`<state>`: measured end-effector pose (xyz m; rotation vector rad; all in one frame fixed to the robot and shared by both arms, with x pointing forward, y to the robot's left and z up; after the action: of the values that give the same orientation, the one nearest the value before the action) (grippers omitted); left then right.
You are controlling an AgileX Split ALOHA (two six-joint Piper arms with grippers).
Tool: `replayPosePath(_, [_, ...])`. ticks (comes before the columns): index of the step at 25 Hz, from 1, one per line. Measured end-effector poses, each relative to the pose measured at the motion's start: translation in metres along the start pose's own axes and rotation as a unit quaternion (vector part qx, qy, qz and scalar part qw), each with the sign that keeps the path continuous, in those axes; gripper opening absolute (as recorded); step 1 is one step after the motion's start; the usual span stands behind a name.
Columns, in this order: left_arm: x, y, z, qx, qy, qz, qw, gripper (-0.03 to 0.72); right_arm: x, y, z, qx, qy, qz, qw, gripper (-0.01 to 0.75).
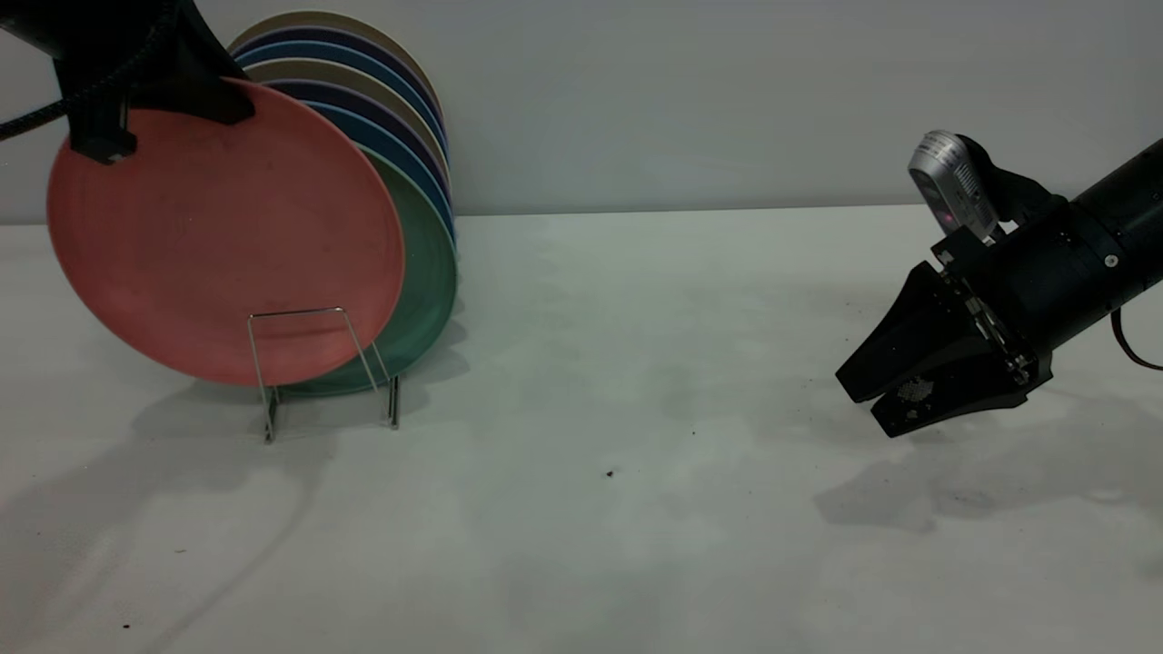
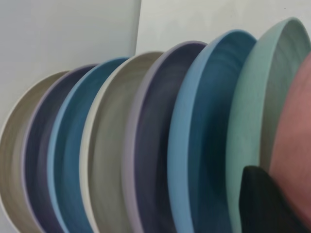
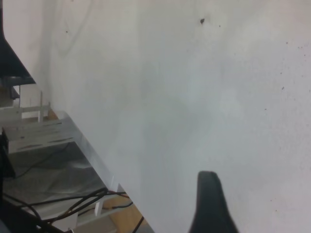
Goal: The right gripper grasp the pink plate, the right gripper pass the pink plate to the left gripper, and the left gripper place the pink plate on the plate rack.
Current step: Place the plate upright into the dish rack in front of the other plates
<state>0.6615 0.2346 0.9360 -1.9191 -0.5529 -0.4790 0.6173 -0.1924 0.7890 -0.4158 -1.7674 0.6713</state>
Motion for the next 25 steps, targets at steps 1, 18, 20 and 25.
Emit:
replayPosePath(1, [-0.001,0.0,0.0,-0.001,0.0,0.002,1.0,0.174,0.0,0.0,0.0,0.0,0.0,0.0,1.0,0.533])
replayPosePath(18, [-0.015,-0.001,-0.01,-0.032,-0.005,0.048,0.998,0.271,0.0,0.0,0.0,0.0,0.0,0.001,1.0,0.533])
replayPosePath(20, [-0.017,-0.001,-0.014,-0.042,-0.015,0.053,0.998,0.304,0.0,0.0,0.0,0.0,0.0,0.001,1.0,0.533])
replayPosePath(25, [-0.016,-0.002,-0.018,-0.053,-0.062,0.055,0.995,0.438,0.0,0.0,0.0,0.0,0.001,0.001,1.0,0.533])
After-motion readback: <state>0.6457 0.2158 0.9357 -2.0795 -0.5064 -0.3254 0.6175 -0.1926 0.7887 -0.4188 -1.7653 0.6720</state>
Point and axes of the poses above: a point on each arm's last joint axis where the gripper is mounted, y pointing out along that axis toward the gripper, x along the wrist's bending axis when the last joint is at zero, z = x × y, the point moved 7 cm from there along y, pointing out along that axis toward the gripper
